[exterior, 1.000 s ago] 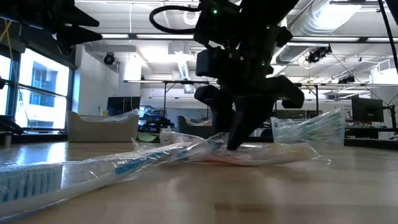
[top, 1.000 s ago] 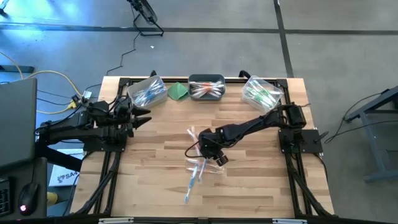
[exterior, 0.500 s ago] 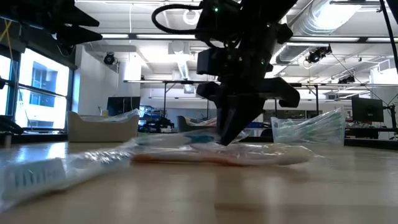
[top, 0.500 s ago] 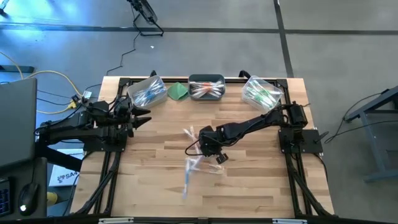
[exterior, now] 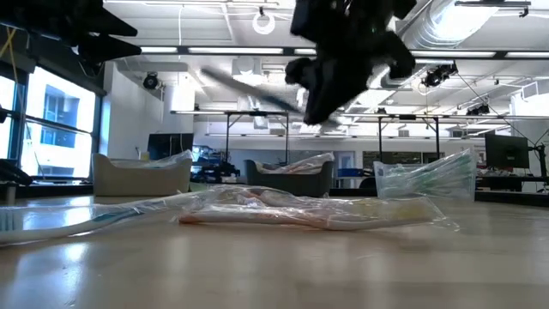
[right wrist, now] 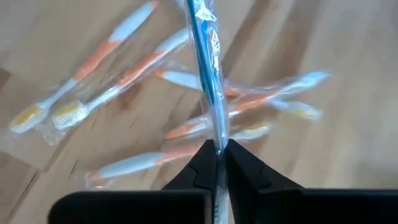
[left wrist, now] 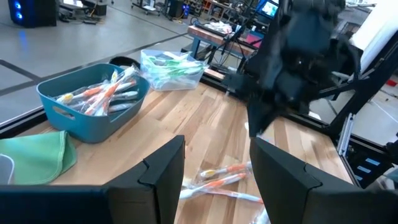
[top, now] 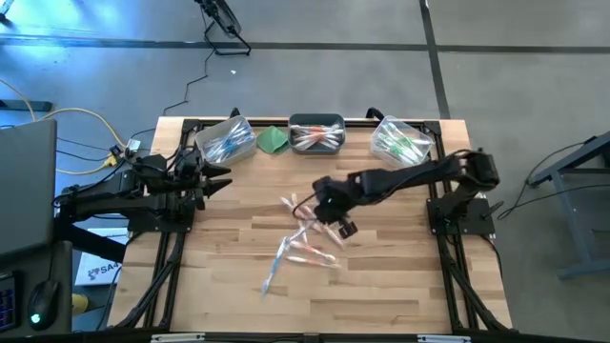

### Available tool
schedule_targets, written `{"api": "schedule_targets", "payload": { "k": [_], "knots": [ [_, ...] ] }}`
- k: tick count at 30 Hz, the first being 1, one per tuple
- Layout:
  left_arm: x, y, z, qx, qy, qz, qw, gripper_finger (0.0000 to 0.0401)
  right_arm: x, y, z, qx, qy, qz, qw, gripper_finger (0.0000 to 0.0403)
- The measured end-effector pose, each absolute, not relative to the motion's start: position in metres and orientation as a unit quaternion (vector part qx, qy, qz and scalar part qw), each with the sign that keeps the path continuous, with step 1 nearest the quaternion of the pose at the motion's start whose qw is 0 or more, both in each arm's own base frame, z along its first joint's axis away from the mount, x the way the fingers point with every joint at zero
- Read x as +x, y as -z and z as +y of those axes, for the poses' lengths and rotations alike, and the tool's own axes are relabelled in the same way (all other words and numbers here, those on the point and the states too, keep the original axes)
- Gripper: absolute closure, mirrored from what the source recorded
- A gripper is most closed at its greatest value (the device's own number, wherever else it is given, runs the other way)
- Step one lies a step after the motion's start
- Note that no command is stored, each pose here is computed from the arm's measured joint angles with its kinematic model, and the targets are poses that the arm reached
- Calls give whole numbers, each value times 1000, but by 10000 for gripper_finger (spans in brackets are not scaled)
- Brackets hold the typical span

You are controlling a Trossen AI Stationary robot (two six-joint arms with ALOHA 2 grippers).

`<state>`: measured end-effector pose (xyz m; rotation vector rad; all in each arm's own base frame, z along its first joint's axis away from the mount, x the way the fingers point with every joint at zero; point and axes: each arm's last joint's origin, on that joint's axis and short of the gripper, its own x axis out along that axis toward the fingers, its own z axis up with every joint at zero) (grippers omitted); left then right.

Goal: Pick & Place Toothbrushes
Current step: Put the top blue toothbrush into the gray bin

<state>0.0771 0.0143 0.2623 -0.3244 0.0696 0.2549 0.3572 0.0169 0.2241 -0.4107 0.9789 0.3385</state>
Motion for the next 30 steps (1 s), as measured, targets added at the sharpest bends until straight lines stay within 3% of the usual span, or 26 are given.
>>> {"api": "schedule_targets", "payload": {
  "k": [11,18,30],
  "knots": [
    [77,-263,15,-160,-146,29,976,222,321,-297,-44,-140,-85,366,916,392],
    [76,-266,18,-156,-192,6,969,222,318,-310,-83,-44,-53,301,951,392],
    [75,-288,19,-143,-198,-107,964,222,322,-338,-119,23,26,146,989,392]
  ]
}}
